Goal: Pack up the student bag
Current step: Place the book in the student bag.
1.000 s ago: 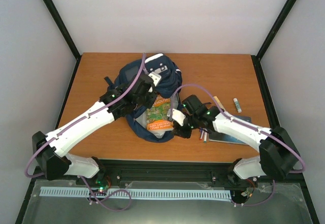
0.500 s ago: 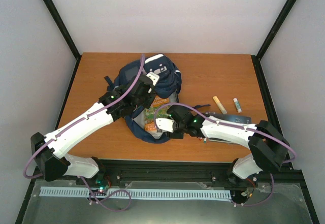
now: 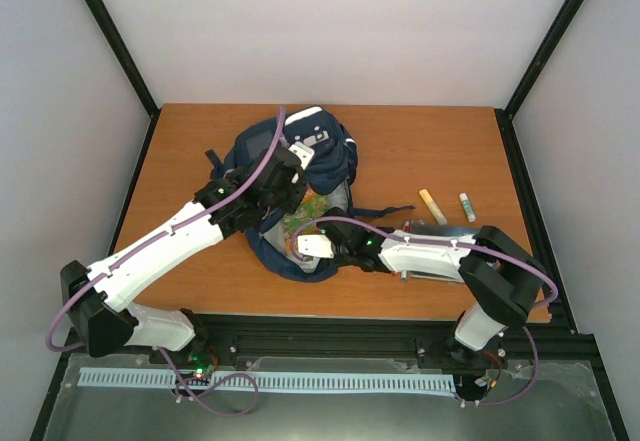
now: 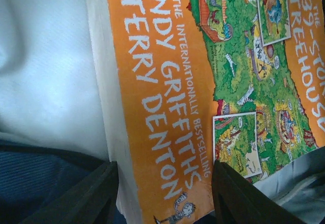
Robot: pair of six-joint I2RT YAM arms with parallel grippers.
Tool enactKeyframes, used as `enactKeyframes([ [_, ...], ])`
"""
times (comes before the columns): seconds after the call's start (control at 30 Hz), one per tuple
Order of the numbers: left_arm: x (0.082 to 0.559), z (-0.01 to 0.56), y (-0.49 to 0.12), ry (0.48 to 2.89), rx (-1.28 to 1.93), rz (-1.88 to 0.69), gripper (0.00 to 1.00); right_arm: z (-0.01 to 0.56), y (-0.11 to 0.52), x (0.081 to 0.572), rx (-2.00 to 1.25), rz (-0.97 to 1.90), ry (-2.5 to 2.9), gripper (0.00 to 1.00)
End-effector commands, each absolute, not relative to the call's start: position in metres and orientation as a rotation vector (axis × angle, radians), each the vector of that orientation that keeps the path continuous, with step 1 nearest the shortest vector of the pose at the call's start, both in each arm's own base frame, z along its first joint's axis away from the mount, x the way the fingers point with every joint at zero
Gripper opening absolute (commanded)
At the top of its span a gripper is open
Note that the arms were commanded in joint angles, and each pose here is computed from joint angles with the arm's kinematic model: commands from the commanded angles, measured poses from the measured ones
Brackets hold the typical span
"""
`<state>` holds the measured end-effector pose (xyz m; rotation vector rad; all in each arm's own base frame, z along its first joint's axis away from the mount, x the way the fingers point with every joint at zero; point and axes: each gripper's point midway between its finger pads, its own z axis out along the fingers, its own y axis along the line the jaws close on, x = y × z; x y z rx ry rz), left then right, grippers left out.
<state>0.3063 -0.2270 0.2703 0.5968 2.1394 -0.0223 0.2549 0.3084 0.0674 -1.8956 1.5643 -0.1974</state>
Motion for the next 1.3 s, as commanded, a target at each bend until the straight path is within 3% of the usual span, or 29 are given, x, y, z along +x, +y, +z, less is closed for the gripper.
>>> enactKeyframes([
  [0.0,0.312,0.317,-0.233,2.019,0.49,-0.125,0.01,0.087,0.325,0.28,-1.854,-0.329,1.442,0.51],
  [0.5,0.309,0.318,-0.239,2.022,0.51,-0.168,0.01,0.094,0.348,0.334,-1.758,-0.36,1.452,0.46],
  [0.83,0.308,0.319,-0.238,2.02,0.511,-0.17,0.01,0.074,0.346,0.285,-2.01,-0.159,1.412,0.49],
  [1.13,0.308,0.317,-0.241,2.025,0.519,-0.177,0.01,0.065,0.358,0.294,-1.989,-0.189,1.411,0.46],
  [1.27,0.308,0.317,-0.241,2.026,0.521,-0.179,0.01,0.065,0.368,0.31,-1.948,-0.243,1.405,0.4],
])
